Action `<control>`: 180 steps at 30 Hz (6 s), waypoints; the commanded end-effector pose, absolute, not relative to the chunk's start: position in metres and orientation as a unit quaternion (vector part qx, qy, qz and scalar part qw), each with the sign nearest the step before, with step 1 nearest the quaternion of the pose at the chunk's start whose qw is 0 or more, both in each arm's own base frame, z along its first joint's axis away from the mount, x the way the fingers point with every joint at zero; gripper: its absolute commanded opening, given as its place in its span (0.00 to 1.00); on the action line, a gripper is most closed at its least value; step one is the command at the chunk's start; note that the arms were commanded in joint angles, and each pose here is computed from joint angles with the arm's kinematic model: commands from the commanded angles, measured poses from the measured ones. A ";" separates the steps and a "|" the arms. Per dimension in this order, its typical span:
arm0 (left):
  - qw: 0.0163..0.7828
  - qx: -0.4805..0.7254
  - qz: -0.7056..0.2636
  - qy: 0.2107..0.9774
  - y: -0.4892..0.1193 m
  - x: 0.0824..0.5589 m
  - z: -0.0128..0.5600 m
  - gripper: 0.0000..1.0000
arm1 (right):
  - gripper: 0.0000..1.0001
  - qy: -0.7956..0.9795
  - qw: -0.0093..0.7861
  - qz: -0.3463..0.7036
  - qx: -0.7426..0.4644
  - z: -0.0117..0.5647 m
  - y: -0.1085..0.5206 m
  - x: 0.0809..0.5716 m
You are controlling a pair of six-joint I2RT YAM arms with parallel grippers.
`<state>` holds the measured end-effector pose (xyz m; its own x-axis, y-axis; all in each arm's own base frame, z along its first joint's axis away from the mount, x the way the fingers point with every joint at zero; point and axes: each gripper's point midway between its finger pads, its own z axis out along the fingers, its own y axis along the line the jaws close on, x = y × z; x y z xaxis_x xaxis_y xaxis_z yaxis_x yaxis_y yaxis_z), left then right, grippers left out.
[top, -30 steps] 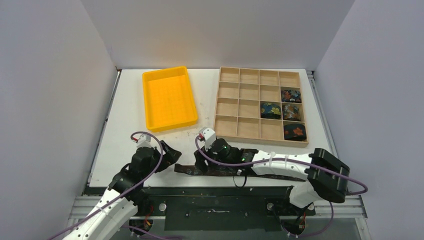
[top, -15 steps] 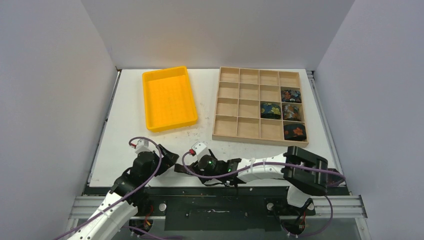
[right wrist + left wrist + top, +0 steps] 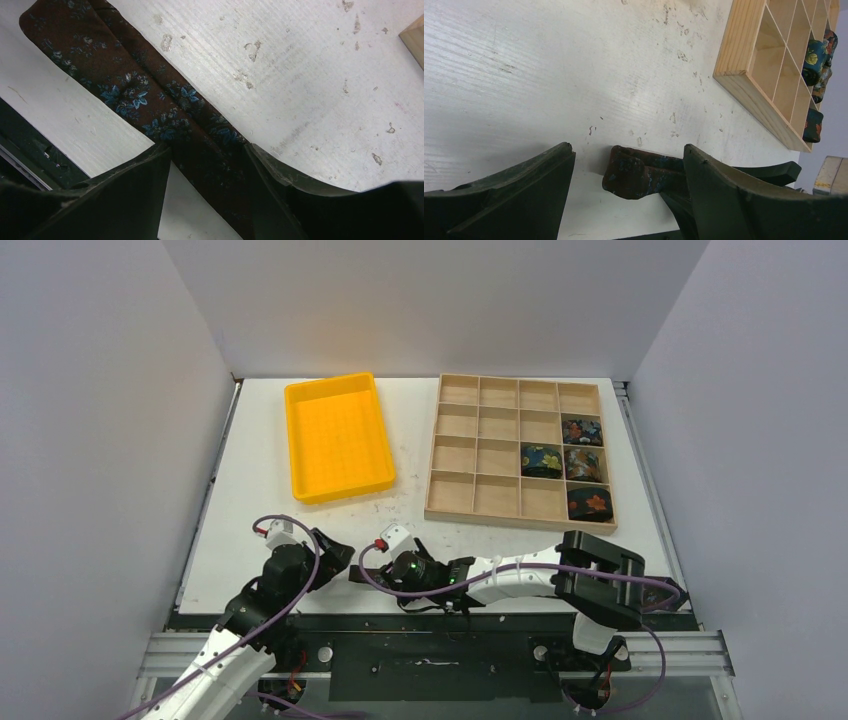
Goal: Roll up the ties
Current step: Flatten out the tie at the center of the board.
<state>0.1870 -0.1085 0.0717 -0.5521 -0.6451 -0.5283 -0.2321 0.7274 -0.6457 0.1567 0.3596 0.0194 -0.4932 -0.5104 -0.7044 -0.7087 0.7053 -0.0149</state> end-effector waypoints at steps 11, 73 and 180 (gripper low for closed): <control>0.404 -0.262 -0.269 0.834 -0.112 0.193 0.088 0.78 | 0.49 0.846 0.374 0.150 -0.349 0.030 0.370 0.156; 0.394 -0.260 -0.268 0.840 -0.113 0.191 0.082 0.78 | 0.05 0.841 0.398 0.137 -0.339 0.061 0.364 0.183; 0.428 -0.298 -0.317 0.792 -0.120 0.202 0.095 0.68 | 0.77 0.900 0.371 0.207 0.095 0.031 0.178 0.152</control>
